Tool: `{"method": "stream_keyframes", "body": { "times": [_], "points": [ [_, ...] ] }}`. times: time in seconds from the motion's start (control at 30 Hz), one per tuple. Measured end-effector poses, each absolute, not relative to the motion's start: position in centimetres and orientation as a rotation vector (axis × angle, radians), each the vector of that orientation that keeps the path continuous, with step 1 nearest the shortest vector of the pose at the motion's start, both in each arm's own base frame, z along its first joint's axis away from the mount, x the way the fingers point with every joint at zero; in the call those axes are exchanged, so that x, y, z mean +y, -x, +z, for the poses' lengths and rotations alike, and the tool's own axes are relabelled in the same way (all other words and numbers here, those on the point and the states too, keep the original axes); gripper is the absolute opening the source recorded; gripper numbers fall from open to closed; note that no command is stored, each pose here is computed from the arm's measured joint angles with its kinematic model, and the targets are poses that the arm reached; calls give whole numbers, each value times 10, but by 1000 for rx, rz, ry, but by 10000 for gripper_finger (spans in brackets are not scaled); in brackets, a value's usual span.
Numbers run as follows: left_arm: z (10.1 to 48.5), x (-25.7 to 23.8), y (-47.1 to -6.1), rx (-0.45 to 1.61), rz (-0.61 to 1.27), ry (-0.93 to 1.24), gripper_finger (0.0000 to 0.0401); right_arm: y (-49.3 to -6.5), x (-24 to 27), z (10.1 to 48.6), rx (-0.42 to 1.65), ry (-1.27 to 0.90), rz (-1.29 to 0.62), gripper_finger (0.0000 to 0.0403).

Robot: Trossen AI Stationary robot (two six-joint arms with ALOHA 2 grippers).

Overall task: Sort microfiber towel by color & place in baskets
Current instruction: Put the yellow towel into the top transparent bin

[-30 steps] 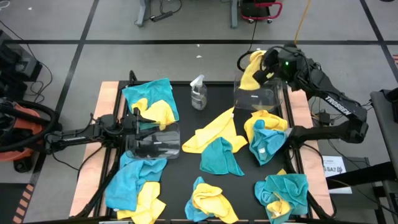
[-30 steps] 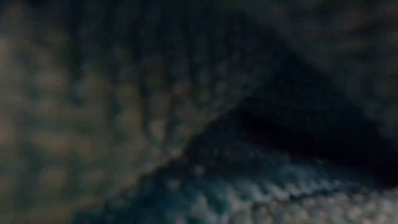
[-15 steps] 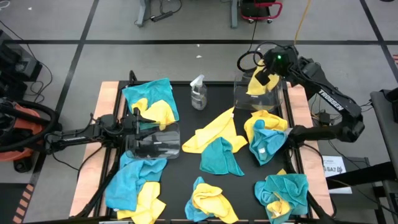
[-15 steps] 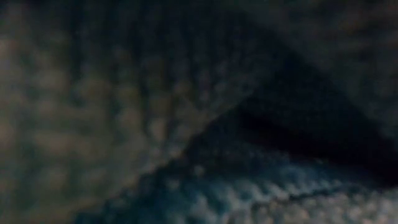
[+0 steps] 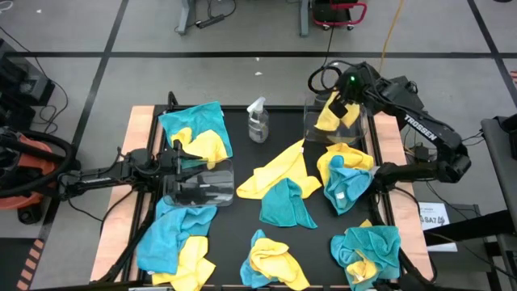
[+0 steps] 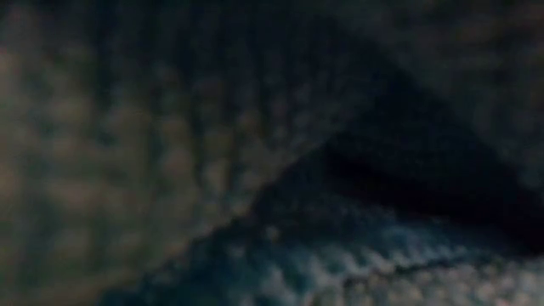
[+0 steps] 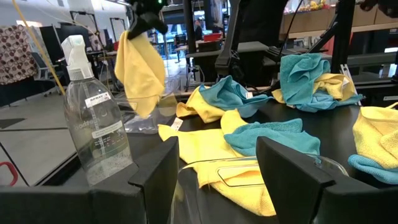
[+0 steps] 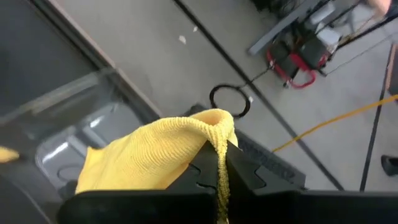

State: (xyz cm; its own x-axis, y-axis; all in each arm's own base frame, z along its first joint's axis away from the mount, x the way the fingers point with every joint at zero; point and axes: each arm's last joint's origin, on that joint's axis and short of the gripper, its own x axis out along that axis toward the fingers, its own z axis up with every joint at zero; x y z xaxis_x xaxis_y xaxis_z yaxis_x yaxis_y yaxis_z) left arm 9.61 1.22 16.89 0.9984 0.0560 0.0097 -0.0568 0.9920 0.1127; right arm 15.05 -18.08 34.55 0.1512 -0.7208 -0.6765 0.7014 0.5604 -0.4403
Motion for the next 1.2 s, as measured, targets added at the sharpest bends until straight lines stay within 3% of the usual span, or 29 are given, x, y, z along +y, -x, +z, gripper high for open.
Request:
{"method": "stream_keyframes", "body": {
  "times": [0.67,1.2],
  "points": [
    [169,12,-96,-7,57,-113,221,-144,-180,236,1056,-158,-869,0],
    [169,12,-96,-7,56,-113,221,-144,-181,197,1029,-270,-845,0]
  ]
}}
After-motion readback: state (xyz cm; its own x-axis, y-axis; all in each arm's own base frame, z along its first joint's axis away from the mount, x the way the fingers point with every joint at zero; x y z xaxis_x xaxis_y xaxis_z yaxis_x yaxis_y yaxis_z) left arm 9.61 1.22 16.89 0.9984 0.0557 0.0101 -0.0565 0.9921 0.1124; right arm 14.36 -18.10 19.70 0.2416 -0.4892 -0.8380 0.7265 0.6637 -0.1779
